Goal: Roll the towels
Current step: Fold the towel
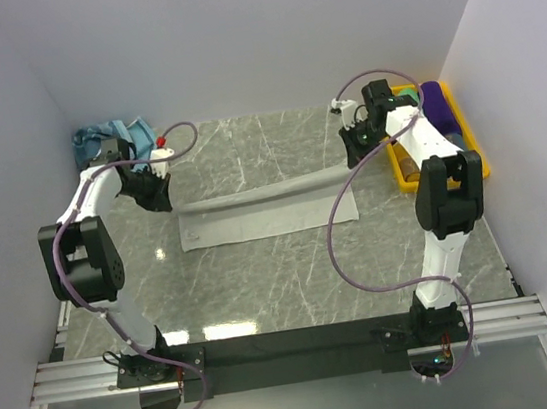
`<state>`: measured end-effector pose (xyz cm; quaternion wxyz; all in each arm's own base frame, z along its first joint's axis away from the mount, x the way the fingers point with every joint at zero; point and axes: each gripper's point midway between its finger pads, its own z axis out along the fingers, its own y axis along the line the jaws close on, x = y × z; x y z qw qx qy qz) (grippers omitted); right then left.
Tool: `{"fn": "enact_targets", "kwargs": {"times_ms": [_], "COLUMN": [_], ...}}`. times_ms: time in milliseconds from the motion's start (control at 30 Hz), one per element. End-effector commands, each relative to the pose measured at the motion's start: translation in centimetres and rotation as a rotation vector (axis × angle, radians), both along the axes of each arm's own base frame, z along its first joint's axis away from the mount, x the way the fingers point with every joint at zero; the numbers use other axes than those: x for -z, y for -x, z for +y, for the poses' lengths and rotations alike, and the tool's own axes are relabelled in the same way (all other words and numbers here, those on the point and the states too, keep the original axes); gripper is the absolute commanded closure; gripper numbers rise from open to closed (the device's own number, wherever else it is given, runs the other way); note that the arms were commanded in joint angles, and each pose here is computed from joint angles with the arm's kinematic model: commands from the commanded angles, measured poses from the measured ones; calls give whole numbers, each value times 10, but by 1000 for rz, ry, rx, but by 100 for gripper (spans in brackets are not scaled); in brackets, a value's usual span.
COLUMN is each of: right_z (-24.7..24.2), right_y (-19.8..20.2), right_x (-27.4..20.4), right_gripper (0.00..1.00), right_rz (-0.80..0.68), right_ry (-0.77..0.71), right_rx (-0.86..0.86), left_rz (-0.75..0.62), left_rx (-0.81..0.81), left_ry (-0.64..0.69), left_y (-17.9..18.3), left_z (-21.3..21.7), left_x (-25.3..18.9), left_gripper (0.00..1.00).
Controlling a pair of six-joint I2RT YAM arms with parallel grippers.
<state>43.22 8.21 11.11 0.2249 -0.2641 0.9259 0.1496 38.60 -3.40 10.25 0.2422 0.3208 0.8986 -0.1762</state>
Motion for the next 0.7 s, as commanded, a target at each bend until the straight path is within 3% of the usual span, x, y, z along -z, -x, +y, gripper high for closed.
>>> {"fn": "enact_targets", "kwargs": {"times_ms": [0,367,567,667], "right_z": [-6,-4,-4,-3], "right_y": [7,34,32,30], "right_x": [-4,50,54,49], "right_gripper": [100,100,100,100], "right_rz": [-33,69,86,77], "right_ry": [30,43,37,31], "right_rx": [-48,-46,-28,-28], "left_rz": [-28,65,88,74], "left_rx": [82,86,59,61], "left_ry": [-24,-55,-45,-12], "left_y": [14,48,43,38], "left_z": [1,-8,-14,-19], "left_x": [7,57,63,48], "left_gripper": [100,100,99,84]}}
